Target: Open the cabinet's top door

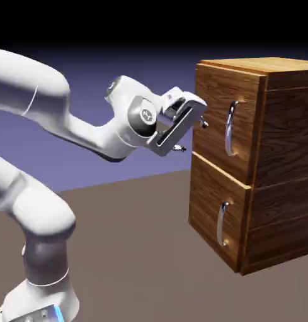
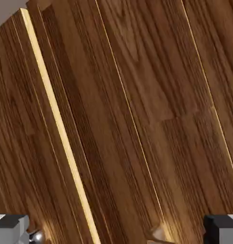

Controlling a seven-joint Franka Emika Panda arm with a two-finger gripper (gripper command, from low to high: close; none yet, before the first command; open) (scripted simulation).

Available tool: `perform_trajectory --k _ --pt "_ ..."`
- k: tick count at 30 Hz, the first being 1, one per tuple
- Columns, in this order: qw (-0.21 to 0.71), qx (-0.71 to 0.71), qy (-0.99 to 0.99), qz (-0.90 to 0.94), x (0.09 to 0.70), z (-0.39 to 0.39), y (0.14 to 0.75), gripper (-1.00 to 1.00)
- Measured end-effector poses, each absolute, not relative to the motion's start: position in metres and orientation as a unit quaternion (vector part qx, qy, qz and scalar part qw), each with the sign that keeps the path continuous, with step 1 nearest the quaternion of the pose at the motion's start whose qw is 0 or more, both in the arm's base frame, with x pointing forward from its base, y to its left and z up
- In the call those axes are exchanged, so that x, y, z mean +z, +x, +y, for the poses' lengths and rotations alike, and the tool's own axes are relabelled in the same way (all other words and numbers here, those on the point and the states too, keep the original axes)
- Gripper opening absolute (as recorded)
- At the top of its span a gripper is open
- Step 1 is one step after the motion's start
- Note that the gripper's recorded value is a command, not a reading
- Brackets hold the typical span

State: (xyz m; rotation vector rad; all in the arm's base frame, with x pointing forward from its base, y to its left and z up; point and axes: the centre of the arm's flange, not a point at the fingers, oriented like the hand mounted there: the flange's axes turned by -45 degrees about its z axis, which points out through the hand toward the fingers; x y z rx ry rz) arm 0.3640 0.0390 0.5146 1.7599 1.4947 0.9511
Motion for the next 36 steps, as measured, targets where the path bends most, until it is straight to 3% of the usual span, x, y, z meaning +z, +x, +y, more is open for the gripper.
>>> perform_trajectory --k 18,36 --pt "0.532 0.24 0.354 0.731 0.513 0.014 0.357 0.0" --pt "0.691 0.052 0.023 0.721 0.488 -0.028 0.379 0.0"
